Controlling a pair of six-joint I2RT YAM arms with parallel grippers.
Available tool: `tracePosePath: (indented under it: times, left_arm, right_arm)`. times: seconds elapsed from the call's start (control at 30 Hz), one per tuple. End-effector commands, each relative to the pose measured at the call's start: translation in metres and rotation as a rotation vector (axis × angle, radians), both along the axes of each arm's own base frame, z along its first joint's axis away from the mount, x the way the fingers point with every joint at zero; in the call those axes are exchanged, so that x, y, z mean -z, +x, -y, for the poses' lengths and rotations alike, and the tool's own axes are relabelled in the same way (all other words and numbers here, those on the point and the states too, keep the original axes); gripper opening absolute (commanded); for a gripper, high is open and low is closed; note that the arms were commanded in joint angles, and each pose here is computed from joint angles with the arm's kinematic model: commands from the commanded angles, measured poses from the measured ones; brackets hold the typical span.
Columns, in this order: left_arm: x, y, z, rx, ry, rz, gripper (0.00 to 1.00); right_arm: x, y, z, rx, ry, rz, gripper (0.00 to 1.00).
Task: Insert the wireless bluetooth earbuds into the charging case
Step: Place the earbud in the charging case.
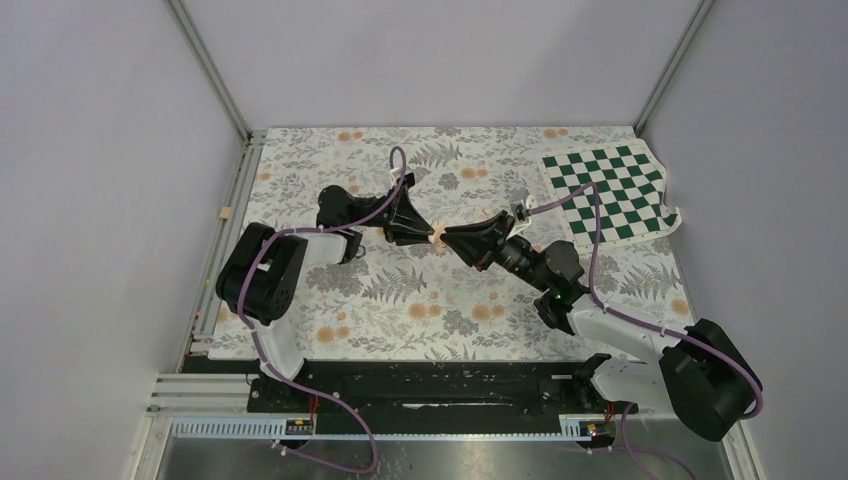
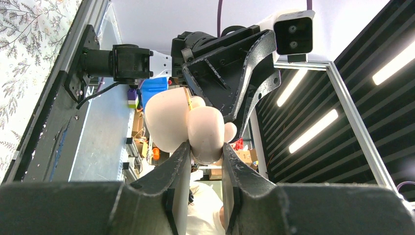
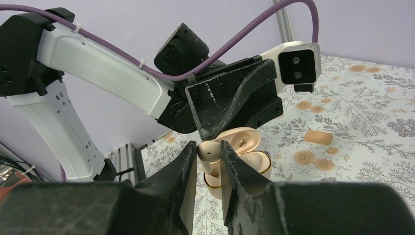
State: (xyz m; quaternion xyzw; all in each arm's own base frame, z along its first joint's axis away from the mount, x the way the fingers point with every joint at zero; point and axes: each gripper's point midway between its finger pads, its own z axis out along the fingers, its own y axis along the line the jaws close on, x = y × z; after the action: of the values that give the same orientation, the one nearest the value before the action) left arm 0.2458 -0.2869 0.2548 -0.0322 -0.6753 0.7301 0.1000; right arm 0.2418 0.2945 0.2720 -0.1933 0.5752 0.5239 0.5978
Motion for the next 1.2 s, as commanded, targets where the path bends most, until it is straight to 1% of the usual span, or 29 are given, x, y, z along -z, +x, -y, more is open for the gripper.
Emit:
tracePosePath:
  times: [0.0,0.47,0.7,1.17]
  left_arm:
    - [-0.022,-0.01,-0.004,0.011,-0.037,0.094,0.0]
    - [-0.027,-0.009,-0.004,0.012,-0.042,0.105,0.0]
    - [-0.031,-0.01,-0.003,0.012,-0.046,0.109,0.0]
    - [-0.041,-0.009,0.002,0.016,-0.062,0.111,0.0]
  right_arm:
    - [-0.016,0.0,0.004,0.012,0.049,0.062,0.0]
    - [-0.006,0.002,0.011,0.051,0.063,0.039,0.0]
    - [-0.011,0.006,0.012,0.068,0.104,0.035,0.0]
    - [-0.014,0.003,0.009,0.034,0.127,0.024,0.0]
